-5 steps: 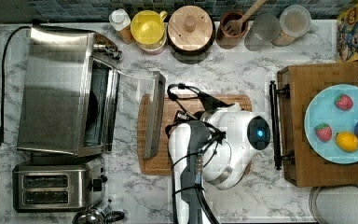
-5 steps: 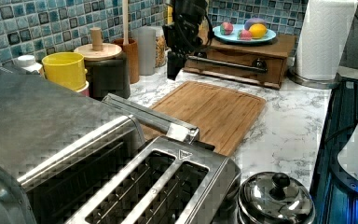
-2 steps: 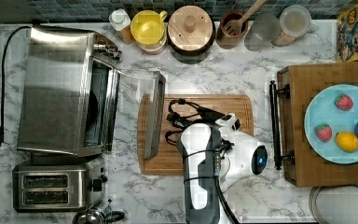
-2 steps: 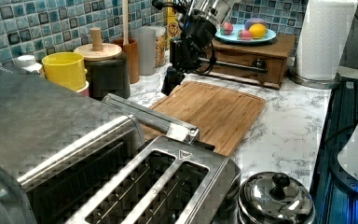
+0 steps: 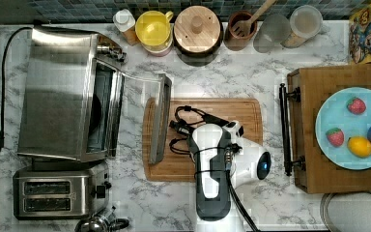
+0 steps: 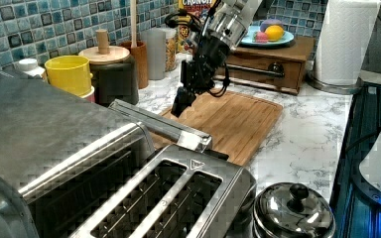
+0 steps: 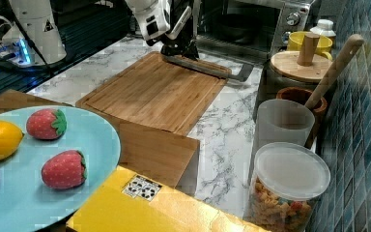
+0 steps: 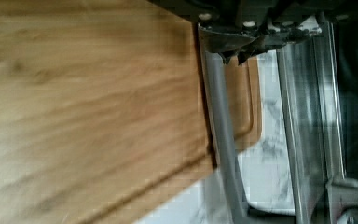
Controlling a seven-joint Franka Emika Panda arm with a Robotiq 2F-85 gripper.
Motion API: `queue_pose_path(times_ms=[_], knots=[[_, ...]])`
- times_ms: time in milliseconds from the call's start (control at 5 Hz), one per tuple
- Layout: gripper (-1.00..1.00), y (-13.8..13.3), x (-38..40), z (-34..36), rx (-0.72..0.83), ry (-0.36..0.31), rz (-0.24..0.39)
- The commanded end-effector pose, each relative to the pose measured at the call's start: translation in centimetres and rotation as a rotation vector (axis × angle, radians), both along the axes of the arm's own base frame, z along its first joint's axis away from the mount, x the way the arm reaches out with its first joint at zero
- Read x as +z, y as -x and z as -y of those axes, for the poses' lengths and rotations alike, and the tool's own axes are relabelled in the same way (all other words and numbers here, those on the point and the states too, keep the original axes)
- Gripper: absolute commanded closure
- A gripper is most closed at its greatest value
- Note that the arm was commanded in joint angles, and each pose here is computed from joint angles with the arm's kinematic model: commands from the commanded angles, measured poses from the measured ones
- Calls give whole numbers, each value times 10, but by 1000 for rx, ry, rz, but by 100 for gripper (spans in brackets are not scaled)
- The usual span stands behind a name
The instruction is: Close the oven.
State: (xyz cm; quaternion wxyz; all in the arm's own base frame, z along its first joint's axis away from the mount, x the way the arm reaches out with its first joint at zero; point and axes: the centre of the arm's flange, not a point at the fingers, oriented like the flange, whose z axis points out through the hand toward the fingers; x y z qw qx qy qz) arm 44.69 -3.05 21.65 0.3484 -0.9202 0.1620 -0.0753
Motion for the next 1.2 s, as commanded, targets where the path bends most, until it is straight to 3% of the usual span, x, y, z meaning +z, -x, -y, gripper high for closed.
queue_pose_path(times_ms=[200,1000,1200], knots=[[100,-35,4,-61,134,-12,159],[100,-52,26,-75,-23,-1,265],[100,-53,48,-81,15,-15,281]])
